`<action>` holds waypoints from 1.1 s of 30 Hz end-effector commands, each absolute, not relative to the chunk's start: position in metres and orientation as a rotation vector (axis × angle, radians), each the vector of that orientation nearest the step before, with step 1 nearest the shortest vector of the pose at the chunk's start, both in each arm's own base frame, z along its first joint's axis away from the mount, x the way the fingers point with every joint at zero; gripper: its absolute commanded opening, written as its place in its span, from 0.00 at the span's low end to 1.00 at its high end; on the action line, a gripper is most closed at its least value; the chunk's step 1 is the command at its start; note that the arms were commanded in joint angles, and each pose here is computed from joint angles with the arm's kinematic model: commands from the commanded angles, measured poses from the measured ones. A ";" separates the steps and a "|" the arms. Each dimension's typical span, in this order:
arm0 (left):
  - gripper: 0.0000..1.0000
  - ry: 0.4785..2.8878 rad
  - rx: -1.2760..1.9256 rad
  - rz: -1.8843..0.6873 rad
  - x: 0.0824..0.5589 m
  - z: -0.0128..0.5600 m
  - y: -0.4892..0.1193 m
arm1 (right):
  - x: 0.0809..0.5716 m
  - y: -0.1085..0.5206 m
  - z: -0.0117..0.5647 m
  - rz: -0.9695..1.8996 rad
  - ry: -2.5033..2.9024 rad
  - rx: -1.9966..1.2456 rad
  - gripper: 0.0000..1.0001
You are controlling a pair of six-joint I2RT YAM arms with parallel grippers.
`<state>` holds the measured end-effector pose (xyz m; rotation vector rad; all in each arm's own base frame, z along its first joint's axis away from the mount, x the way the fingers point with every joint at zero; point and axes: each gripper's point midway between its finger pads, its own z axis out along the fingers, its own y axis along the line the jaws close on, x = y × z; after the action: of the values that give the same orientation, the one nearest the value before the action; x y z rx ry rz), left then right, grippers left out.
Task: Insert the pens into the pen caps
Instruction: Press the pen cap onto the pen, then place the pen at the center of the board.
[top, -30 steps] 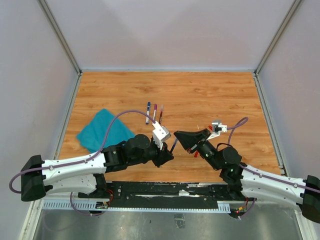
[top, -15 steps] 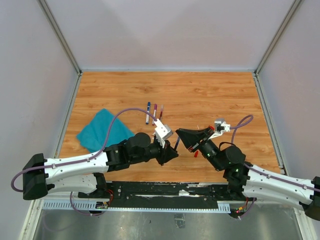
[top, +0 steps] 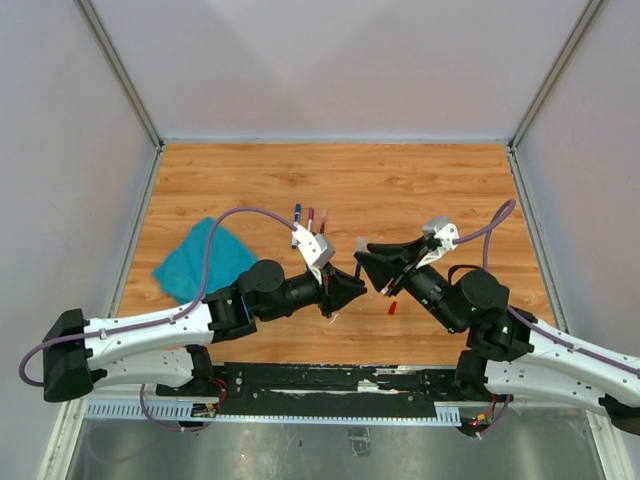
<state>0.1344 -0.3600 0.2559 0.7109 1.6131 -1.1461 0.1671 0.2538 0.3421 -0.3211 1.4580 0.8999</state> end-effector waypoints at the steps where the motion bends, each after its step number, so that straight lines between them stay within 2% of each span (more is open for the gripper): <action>1: 0.00 1.492 0.587 -1.156 0.147 0.289 -0.347 | 0.160 0.246 0.334 0.785 1.496 -0.477 0.42; 7: 0.00 1.617 0.532 -1.068 0.155 0.253 -0.330 | 0.159 0.215 0.337 0.761 1.465 -0.403 0.56; 11: 0.01 1.731 0.454 -0.926 0.172 0.230 -0.317 | 0.171 0.192 0.303 0.600 1.559 -0.370 0.62; 14: 0.00 1.859 0.384 -0.790 0.194 0.209 -0.308 | 0.180 0.176 0.276 0.420 1.691 -0.378 0.71; 20: 0.01 2.051 0.363 -0.632 0.236 0.176 -0.302 | 0.198 0.156 0.257 0.119 1.893 -0.402 0.80; 23: 0.01 2.141 0.381 -0.512 0.258 0.158 -0.303 | 0.206 0.159 0.239 0.185 2.009 -0.407 0.85; 28: 0.01 2.231 0.381 -0.362 0.295 0.136 -0.308 | 0.213 0.161 0.206 0.477 2.145 -0.319 0.93; 33: 0.01 2.358 0.380 -0.244 0.329 0.098 -0.312 | 0.204 0.154 0.180 0.520 2.197 -0.296 0.97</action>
<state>0.3094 -0.3206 0.1235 0.3627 2.2614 -0.3678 0.2253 0.1365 0.1953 -0.2458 2.1454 0.3347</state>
